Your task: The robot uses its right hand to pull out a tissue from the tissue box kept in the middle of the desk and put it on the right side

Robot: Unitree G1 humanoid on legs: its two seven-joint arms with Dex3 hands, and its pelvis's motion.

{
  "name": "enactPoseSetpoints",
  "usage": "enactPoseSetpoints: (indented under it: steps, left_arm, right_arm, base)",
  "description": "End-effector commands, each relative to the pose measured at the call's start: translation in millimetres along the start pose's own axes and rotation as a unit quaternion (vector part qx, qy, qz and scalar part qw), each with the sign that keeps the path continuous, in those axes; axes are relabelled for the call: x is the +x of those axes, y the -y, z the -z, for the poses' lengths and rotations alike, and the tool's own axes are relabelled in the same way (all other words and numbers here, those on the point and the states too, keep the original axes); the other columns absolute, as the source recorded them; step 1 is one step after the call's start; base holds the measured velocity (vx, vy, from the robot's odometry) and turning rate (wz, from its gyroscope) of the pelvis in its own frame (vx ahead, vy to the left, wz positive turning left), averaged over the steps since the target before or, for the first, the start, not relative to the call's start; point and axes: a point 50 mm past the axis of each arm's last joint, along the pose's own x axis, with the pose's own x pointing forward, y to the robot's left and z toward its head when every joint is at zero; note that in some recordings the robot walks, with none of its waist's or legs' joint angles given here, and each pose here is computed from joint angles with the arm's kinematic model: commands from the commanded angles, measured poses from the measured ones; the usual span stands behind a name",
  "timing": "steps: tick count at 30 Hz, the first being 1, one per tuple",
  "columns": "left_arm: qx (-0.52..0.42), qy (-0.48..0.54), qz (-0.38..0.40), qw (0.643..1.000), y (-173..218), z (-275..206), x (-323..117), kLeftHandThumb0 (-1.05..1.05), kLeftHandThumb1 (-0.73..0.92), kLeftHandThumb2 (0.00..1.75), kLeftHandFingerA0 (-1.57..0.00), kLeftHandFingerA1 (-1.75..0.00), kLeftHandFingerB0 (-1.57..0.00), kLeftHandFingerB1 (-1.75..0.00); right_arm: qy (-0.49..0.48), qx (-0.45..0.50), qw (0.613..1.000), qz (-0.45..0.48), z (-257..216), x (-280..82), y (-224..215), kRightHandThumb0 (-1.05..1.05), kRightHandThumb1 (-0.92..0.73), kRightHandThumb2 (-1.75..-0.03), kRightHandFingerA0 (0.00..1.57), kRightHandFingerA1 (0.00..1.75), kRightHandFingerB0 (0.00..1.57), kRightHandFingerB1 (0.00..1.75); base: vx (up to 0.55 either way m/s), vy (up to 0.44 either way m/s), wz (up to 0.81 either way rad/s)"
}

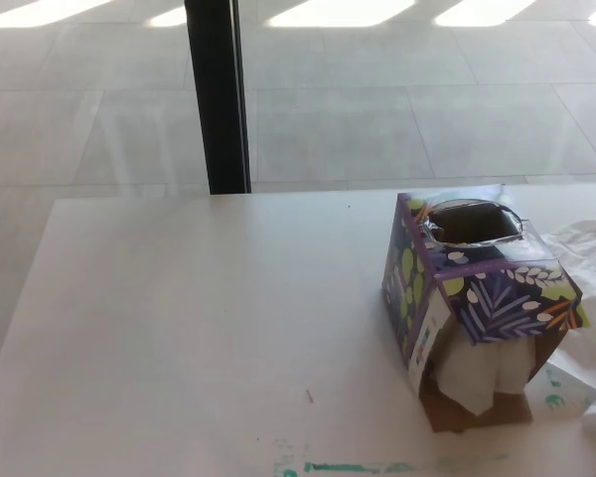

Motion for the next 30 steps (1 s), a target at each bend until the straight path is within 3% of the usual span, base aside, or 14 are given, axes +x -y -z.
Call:
enactPoseSetpoints:
  steps: [1, 2, 3, 6, 7, 8, 9, 10, 13, 18, 21, 25, 26, 30]
  left_arm:
    - [-0.010, 0.004, -0.017, 1.000, -9, -3, -1, -0.79, 0.92, 0.70, -0.72, -0.62, -0.51, -0.47]
    - [-0.014, 0.003, -0.017, 1.000, -8, -3, -1, -0.79, 0.92, 0.71, -0.72, -0.63, -0.50, -0.47]
    - [-0.015, 0.005, -0.015, 1.000, -8, -3, -1, -0.79, 0.92, 0.71, -0.70, -0.63, -0.50, -0.48]
    - [-0.013, 0.011, -0.015, 1.000, -10, -6, -1, -0.79, 0.92, 0.70, -0.71, -0.63, -0.50, -0.48]
    - [-0.014, 0.011, -0.015, 1.000, -8, -7, -1, -0.79, 0.92, 0.70, -0.72, -0.63, -0.52, -0.48]
    - [-0.012, 0.013, -0.015, 1.000, -7, -8, 0, -0.80, 0.92, 0.70, -0.73, -0.62, -0.52, -0.48]
    - [-0.011, 0.014, -0.015, 1.000, -7, -9, 0, -0.79, 0.92, 0.69, -0.72, -0.62, -0.53, -0.48]
    - [-0.009, 0.015, -0.015, 1.000, -7, -9, 0, -0.80, 0.92, 0.71, -0.71, -0.62, -0.52, -0.48]
    - [0.006, 0.019, -0.014, 1.000, -7, -9, 0, -0.79, 0.92, 0.73, -0.70, -0.61, -0.51, -0.48]
    - [0.000, 0.016, -0.015, 1.000, -5, -10, 1, -0.79, 0.92, 0.71, -0.73, -0.61, -0.53, -0.48]
    - [0.000, 0.016, -0.013, 1.000, -4, -9, 1, -0.79, 0.92, 0.72, -0.72, -0.62, -0.52, -0.48]
    - [0.006, 0.019, -0.012, 1.000, -3, -12, 2, -0.80, 0.92, 0.72, -0.71, -0.61, -0.52, -0.48]
    - [0.004, 0.019, -0.011, 1.000, -3, -13, 2, -0.80, 0.92, 0.71, -0.72, -0.62, -0.52, -0.48]
    - [0.004, 0.023, -0.006, 1.000, -3, -16, 2, -0.81, 0.92, 0.72, -0.71, -0.61, -0.51, -0.48]
  right_arm:
    - [-0.406, 0.195, 0.861, 0.237, 151, -138, -79, -0.49, -0.71, -0.66, 0.91, 1.47, 0.42, 0.79]
    - [-0.422, 0.199, 0.846, 0.257, 152, -147, -89, -0.44, -0.67, -0.61, 0.99, 1.56, 0.49, 0.83]
    - [-0.447, 0.206, 0.828, 0.268, 155, -157, -103, -0.47, -0.51, -0.98, 1.15, 1.31, 0.52, 0.84]
    - [-0.530, 0.308, 0.744, 0.266, 158, -167, -133, -0.48, -0.51, -0.97, 1.16, 1.33, 0.50, 0.84]
    - [-0.537, 0.328, 0.727, 0.274, 158, -169, -135, -0.40, -0.63, -0.66, 0.84, 1.63, 0.40, 0.94]
    - [-0.548, 0.365, 0.700, 0.278, 158, -175, -141, -0.40, -0.64, -0.68, 0.84, 1.59, 0.43, 0.88]
    - [-0.558, 0.405, 0.667, 0.282, 159, -179, -145, -0.39, -0.66, -0.68, 0.69, 1.41, 0.37, 0.94]
    - [-0.563, 0.486, 0.603, 0.288, 161, -182, -151, -0.41, -0.75, -0.74, 0.34, 1.34, 0.16, 1.00]
    - [-0.570, 0.539, 0.554, 0.278, 156, -195, -164, -0.47, -0.74, -0.70, 0.39, 1.09, 0.21, 0.96]
    - [-0.557, 0.547, 0.576, 0.243, 151, -191, -168, -0.55, -0.72, -0.63, 0.48, 1.05, 0.20, 0.95]
    - [-0.536, 0.559, 0.593, 0.221, 142, -181, -175, -0.50, -0.72, -0.65, 0.66, 1.41, 0.25, 1.00]
    - [-0.521, 0.542, 0.632, 0.191, 132, -178, -180, -0.53, -0.72, -0.65, 0.68, 1.45, 0.29, 1.01]
    - [-0.522, 0.522, 0.651, 0.175, 129, -177, -182, -0.59, -0.74, -0.63, 0.62, 1.20, 0.31, 1.00]
    - [-0.517, 0.513, 0.666, 0.159, 126, -175, -186, -0.56, -0.72, -0.63, 0.79, 1.31, 0.40, 0.91]
  base:
    - [0.00, 0.000, 0.00]
    - [0.00, 0.000, 0.00]
    - [0.00, 0.000, 0.00]
    - [0.00, 0.000, 0.00]
    - [0.00, 0.000, 0.00]
    - [0.00, 0.000, 0.00]
    - [0.00, 0.000, 0.00]
    - [0.00, 0.000, 0.00]
    - [0.00, 0.000, 0.00]
    - [0.00, 0.000, 0.00]
    - [0.00, 0.000, 0.00]
    - [0.00, 0.000, 0.00]
    - [0.00, 0.000, 0.00]
    - [0.00, 0.000, 0.00]
